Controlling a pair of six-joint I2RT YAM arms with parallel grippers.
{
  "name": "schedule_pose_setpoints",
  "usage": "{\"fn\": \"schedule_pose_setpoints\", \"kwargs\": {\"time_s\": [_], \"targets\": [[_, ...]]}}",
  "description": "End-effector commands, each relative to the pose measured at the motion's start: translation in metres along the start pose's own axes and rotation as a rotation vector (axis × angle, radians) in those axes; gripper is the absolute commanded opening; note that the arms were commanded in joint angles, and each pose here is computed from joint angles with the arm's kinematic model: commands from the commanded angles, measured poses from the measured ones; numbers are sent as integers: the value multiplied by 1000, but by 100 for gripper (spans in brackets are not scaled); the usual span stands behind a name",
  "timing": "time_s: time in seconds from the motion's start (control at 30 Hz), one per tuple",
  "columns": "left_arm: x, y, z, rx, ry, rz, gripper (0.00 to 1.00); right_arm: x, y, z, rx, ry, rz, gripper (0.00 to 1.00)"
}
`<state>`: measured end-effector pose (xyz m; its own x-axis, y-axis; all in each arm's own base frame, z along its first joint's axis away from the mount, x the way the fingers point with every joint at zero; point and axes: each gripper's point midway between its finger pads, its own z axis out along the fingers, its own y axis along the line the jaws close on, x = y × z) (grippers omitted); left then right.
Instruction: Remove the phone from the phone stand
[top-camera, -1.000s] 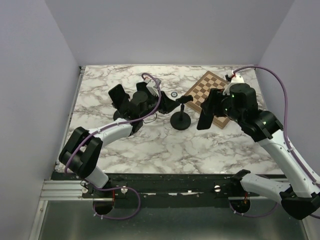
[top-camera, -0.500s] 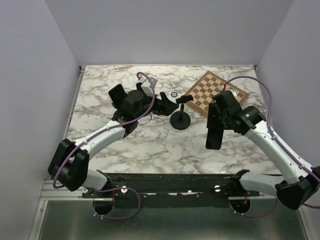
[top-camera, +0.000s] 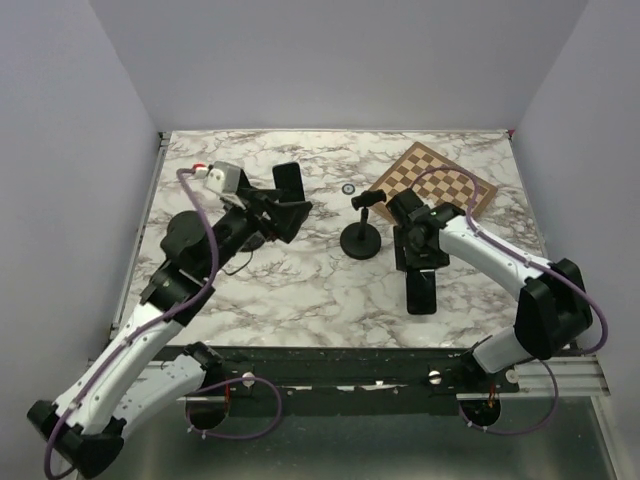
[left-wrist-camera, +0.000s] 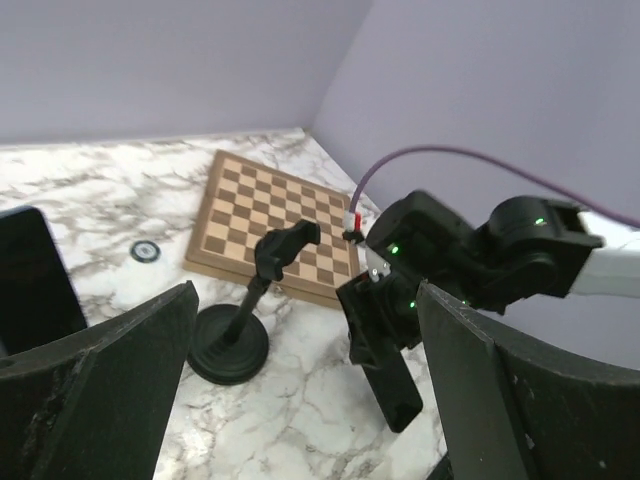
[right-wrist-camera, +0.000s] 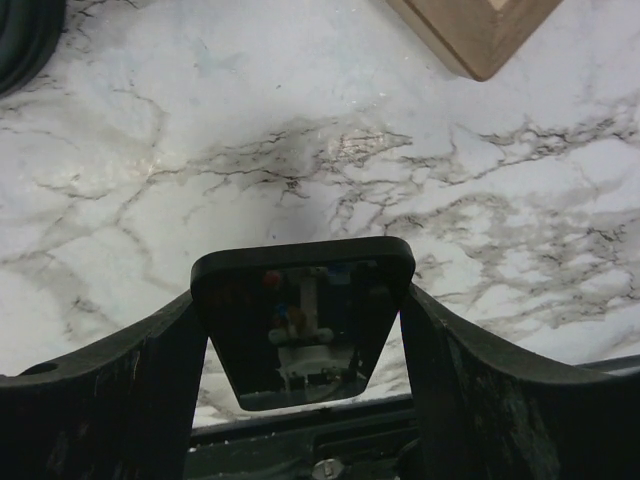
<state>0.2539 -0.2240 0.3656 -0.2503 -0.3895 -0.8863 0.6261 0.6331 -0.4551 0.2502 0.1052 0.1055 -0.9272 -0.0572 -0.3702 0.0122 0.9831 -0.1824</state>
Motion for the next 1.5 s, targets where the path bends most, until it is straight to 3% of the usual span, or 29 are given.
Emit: {"fn": "schedule_pose_setpoints", "kwargs": {"time_s": [0.0,0.27,0.37,0.43,0.53,0.67,0.77,0.87,0.9,1.13,1.33,1.47], "targets": [[-17,22,-44,-166,-43,95,98,7,14,34,-24,31,-20,1],[-32,45,-97,-313,-160,156,98,27,25,66,-34,105,-37,1],[-33,54,-110,-363,-182,169,99,33,25,75,-18,136,-51,8],[-33,59,-116,-395,-194,175,99,36,27,78,-21,149,-59,17],[-34,69,-126,-447,-220,187,98,35,27,77,-28,139,-56,48],[-29,92,-133,-574,-193,211,99,29,27,70,-35,122,-48,62],[-25,106,-138,-660,-154,228,99,24,25,63,-40,100,-43,78],[-25,107,-137,-662,-123,232,99,20,24,55,-48,78,-35,86],[-26,107,-137,-662,-116,228,99,18,24,53,-55,70,-34,99],[-27,114,-132,-670,-91,170,99,10,22,38,-75,24,-23,100],[-29,132,-135,-726,-68,216,98,-16,23,-9,-202,-142,-2,100],[-24,147,-126,-690,-37,152,97,-37,32,-50,-343,-279,-12,100]]}}
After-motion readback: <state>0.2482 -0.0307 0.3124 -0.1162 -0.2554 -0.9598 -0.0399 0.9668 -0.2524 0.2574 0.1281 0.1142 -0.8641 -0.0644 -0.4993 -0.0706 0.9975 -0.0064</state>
